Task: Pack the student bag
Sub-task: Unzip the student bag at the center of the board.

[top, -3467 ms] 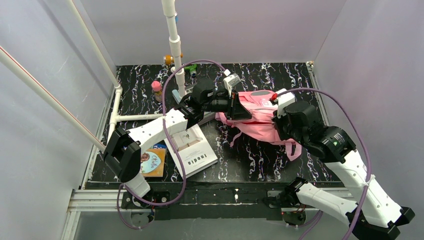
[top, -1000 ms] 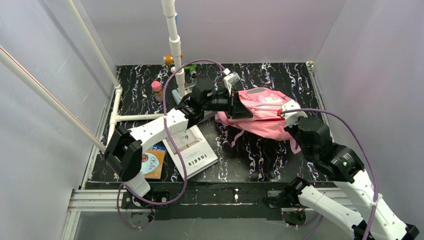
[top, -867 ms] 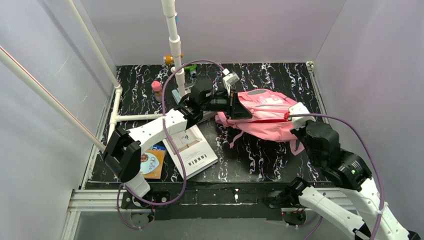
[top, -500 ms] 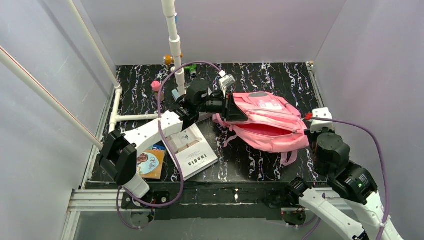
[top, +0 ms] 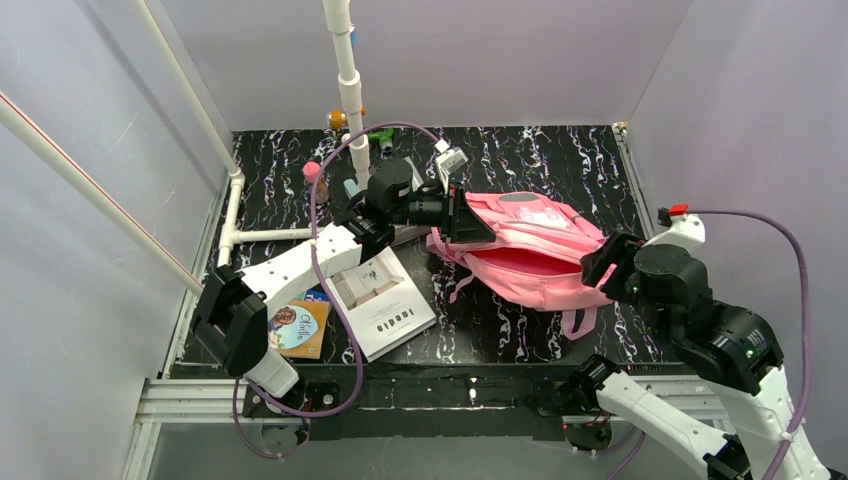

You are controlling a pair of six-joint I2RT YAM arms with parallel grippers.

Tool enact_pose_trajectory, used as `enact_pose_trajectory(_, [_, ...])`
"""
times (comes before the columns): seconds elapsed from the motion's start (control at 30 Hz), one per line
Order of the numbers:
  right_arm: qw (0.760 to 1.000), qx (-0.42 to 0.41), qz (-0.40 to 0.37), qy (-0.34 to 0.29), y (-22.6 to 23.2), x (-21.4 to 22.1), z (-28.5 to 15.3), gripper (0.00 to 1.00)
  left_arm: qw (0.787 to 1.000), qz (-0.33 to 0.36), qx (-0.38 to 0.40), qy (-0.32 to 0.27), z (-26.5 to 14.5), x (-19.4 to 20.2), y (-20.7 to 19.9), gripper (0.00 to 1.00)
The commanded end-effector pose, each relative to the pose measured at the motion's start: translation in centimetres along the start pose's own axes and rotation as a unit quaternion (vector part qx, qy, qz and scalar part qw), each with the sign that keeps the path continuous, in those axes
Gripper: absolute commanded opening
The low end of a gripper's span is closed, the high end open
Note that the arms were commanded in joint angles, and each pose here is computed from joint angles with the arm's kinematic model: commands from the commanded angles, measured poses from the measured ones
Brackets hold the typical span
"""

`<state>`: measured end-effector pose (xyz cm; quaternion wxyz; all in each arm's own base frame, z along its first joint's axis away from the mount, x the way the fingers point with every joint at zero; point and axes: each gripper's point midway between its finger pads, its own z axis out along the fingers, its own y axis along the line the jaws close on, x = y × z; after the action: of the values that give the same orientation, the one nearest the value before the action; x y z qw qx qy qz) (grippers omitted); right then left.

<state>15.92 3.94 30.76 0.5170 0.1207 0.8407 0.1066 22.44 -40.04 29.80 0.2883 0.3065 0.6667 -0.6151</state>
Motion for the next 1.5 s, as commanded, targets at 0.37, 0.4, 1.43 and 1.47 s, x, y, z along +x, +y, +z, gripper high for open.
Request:
enact_pose_trajectory(0.37, [0.977,-0.015,0.207,0.051,-0.2,5.4,0.0,0.92,0.998,0.043,0.031,-0.047,-1.0,-3.4,-3.4,0.00])
enact_pose_trajectory(0.4, [0.974,-0.025,0.223,0.038,0.2,5.2,0.4,0.90,0.998,0.043,0.032,-0.045,-1.1,-3.2,-3.4,0.00])
enact_pose_trajectory(1.43, [0.959,-0.185,0.213,-0.025,5.1,0.6,-1.7,0.01,0.926,0.322,-0.141,0.135,6.4,2.6,-1.2,0.65])
enact_pose_trajectory(1.47, [0.959,-0.186,0.210,-0.023,5.2,0.6,-1.7,0.01,0.926,0.322,-0.142,0.134,6.6,2.5,-1.2,0.64])
